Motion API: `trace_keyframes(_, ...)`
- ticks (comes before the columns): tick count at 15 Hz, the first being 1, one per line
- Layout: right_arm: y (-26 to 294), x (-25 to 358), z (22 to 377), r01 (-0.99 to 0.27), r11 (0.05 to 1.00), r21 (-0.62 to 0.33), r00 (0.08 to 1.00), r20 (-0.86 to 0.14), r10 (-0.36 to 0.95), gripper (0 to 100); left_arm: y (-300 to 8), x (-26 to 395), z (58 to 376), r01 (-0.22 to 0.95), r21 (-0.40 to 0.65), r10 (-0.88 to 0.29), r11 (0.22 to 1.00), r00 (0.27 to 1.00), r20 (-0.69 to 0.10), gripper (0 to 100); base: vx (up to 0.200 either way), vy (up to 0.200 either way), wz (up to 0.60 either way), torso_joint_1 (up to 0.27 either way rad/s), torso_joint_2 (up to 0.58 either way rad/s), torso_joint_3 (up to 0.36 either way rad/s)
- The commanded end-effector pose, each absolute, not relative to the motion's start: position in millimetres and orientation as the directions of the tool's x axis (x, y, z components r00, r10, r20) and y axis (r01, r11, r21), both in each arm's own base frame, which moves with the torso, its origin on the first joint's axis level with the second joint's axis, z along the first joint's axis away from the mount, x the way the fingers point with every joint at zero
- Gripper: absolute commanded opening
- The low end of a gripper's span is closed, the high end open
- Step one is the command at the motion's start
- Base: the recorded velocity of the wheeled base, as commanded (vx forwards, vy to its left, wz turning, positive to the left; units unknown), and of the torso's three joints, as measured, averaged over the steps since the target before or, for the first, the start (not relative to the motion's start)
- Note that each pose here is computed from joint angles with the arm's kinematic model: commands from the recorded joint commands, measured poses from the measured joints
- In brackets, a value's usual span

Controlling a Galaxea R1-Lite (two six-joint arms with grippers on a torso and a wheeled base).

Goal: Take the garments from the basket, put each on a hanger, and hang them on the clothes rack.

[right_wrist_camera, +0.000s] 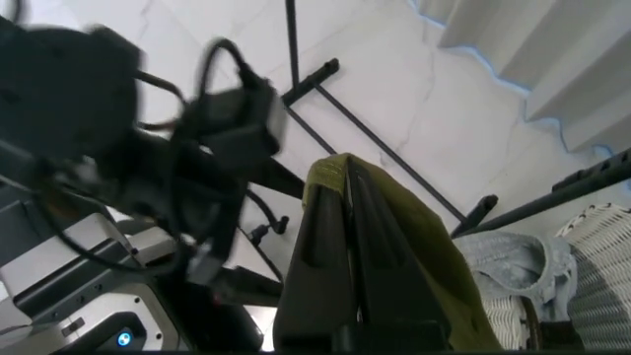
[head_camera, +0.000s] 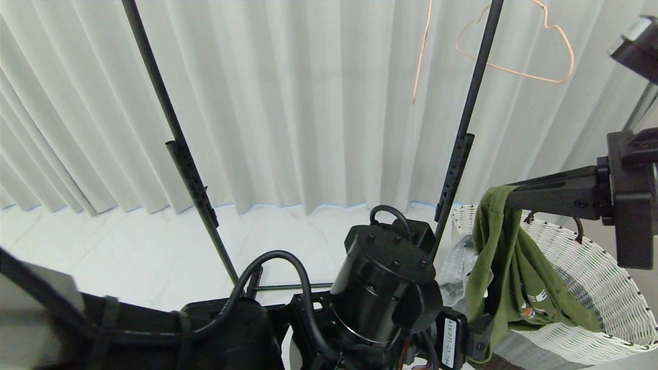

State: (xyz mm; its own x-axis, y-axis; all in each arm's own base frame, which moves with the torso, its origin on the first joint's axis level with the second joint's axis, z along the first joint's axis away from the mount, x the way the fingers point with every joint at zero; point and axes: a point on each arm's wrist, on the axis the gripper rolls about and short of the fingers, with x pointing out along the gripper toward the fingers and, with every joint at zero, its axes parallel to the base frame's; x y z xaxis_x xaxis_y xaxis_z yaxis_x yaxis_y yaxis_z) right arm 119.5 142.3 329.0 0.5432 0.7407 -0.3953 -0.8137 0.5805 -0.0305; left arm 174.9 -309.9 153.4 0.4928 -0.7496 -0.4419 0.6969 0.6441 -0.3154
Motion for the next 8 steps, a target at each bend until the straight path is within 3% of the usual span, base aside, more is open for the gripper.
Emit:
trace_keyframes(1, 138, 115, 331, -0.816, 0.578, -0.032, 0.544, -0.383, 0.747, 0, -322, 185, 131, 0.685, -0.310, -0.732, 0.660, 0.492, -0.472, 100, 0.000, 0.000, 0.00, 0.000, 0.00, 0.000)
trace_keyframes(8, 130, 108, 335, -0.814, 0.580, -0.035, 0.552, -0.362, 0.751, 0, -330, 205, 86, 0.635, -0.276, -0.664, 0.722, 0.523, -0.535, 100, 0.000, 0.000, 0.00, 0.000, 0.00, 0.000)
